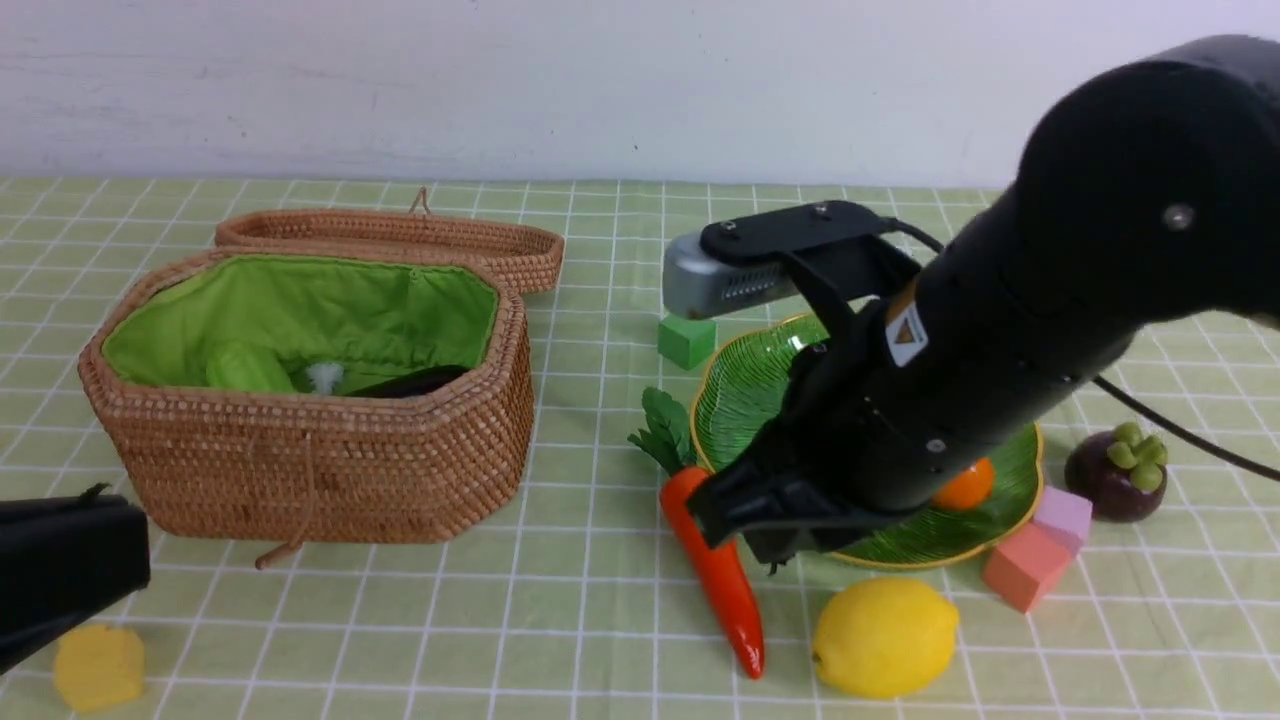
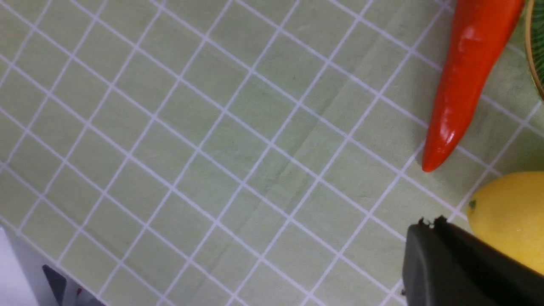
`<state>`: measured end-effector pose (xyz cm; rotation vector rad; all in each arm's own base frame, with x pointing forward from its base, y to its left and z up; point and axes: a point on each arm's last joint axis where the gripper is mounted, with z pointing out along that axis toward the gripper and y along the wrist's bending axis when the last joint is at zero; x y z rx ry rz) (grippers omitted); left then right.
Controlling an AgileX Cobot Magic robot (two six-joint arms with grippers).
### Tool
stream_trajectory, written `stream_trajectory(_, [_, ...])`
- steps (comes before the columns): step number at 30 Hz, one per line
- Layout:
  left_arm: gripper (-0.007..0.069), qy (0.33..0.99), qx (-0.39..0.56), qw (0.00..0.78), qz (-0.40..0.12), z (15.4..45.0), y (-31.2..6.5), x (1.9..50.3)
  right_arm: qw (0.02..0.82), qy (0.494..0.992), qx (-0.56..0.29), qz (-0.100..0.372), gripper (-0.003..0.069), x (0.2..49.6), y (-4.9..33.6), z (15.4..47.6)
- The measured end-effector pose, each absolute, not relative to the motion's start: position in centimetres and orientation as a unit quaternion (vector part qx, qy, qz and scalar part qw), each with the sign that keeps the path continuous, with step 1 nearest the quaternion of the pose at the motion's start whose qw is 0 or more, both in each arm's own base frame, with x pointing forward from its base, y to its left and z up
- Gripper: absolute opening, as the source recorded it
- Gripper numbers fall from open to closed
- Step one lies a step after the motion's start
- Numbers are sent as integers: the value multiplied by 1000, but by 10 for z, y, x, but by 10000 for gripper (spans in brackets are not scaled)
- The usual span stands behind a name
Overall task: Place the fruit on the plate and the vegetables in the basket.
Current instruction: Use the right arm to grab a carrot and put it into the left basket
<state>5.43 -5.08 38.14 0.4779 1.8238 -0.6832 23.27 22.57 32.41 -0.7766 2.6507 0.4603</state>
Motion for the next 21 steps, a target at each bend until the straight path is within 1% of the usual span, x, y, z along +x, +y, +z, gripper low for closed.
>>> stream_trajectory(3, [-13, 767, 201, 538, -287, 381, -51, 54, 151, 938, -273, 150, 45, 243, 234, 305])
stream_trajectory(6, [-13, 767, 201, 538, -287, 381, -51, 54, 132, 943, -272, 141, 109, 256, 245, 284])
stream_trajectory(10, [-13, 769, 202, 535, -285, 381, -51, 54, 110, 948, -272, 126, 235, 272, 259, 258])
stream_trajectory(12, [-13, 772, 203, 532, -283, 380, -50, 54, 102, 950, -277, 105, 329, 284, 266, 239])
stream_trajectory(13, [-13, 773, 203, 530, -282, 379, -50, 54, 100, 951, -277, 95, 361, 288, 268, 233])
stream_trajectory(15, [-13, 775, 204, 528, -281, 379, -50, 54, 98, 954, -273, 78, 400, 294, 270, 223])
stream_trajectory(17, [-13, 777, 204, 526, -280, 378, -50, 54, 98, 957, -267, 59, 424, 299, 270, 215])
stream_trajectory(19, [-13, 778, 205, 524, -280, 378, -50, 54, 96, 960, -258, 40, 433, 302, 269, 207])
stream_trajectory(21, [-13, 778, 205, 524, -279, 378, -50, 53, 95, 962, -254, 31, 436, 304, 268, 203])
